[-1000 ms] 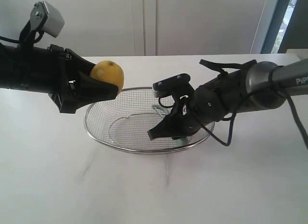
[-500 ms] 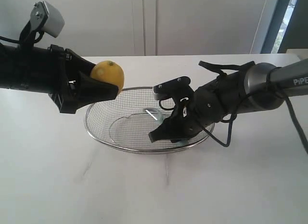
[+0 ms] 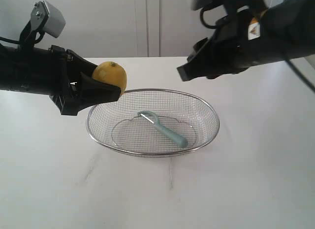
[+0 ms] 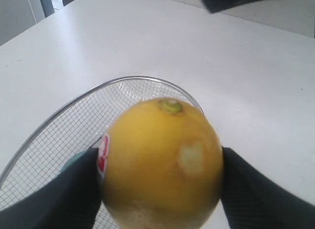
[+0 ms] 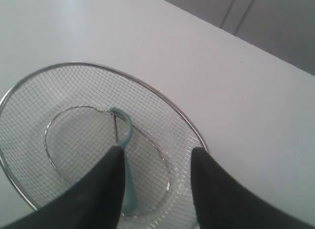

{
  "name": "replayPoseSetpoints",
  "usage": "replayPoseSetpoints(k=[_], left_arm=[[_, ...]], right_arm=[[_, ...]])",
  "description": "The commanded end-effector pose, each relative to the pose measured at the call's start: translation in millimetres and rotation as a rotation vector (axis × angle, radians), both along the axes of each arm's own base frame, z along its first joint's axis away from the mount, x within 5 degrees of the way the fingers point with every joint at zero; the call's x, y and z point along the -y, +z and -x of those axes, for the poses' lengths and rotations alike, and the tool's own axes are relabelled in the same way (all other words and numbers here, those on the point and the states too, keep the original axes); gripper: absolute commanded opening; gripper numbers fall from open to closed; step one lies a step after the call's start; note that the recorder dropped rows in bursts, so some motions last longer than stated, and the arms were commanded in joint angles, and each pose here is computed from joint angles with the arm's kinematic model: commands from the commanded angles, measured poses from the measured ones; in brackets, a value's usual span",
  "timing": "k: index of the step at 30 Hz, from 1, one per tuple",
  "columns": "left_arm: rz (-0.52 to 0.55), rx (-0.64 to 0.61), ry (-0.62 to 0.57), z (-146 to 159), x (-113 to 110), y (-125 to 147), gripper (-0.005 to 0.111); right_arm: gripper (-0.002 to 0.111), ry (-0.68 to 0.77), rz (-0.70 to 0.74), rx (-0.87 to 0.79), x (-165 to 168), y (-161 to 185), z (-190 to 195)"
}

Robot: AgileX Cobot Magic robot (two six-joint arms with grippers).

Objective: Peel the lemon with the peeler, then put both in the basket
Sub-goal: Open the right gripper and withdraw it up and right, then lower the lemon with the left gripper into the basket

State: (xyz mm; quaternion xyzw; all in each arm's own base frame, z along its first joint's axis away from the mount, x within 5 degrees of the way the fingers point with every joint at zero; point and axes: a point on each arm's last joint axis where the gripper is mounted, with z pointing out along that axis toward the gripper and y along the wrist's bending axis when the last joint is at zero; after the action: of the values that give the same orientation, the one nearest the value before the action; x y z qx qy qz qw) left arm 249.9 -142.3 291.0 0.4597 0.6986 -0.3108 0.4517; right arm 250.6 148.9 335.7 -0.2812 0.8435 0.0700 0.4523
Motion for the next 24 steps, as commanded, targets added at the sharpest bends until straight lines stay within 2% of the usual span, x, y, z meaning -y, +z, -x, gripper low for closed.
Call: replayPoseSetpoints(k=[1,3,5,7,9,12,14,16,20,24], left_arm=[[0.037,-0.016,-0.001,2,2,2,0.0],[0.033,-0.012,0.012,0,1,2,0.0],[0.018,0.002,0.045,-3,0,1,0.0],[0.001,0.02,0.094,-7,-3,0,0.0],[0.003,0.05,0.152,-13,-5,1,0.0],[0.071,0.121,0.224,-26,-5,4,0.0],[0.103,0.204,0.204,-32,-1,7,0.0],[0.088,0.286,0.113,-36,5,5,0.0],[0.106,0.272,0.073,-52,13,-2,0.0],[0.064,0.209,0.099,-71,16,-28,0.0]], right_arm=[[0.042,-0.015,0.128,0.054,33,31,34],[0.034,-0.028,0.133,0.088,44,44,48],[0.014,-0.041,0.132,0.092,52,51,60],[0.0,-0.046,0.126,0.101,56,55,66],[0.0,-0.048,0.115,0.114,59,58,70],[0.0,-0.049,0.101,0.136,61,63,75],[0.0,-0.049,0.096,0.144,62,65,76],[0.0,-0.049,0.096,0.144,62,65,76],[0.0,-0.051,0.107,0.15,63,65,76],[0.0,-0.058,0.147,0.173,65,65,75]])
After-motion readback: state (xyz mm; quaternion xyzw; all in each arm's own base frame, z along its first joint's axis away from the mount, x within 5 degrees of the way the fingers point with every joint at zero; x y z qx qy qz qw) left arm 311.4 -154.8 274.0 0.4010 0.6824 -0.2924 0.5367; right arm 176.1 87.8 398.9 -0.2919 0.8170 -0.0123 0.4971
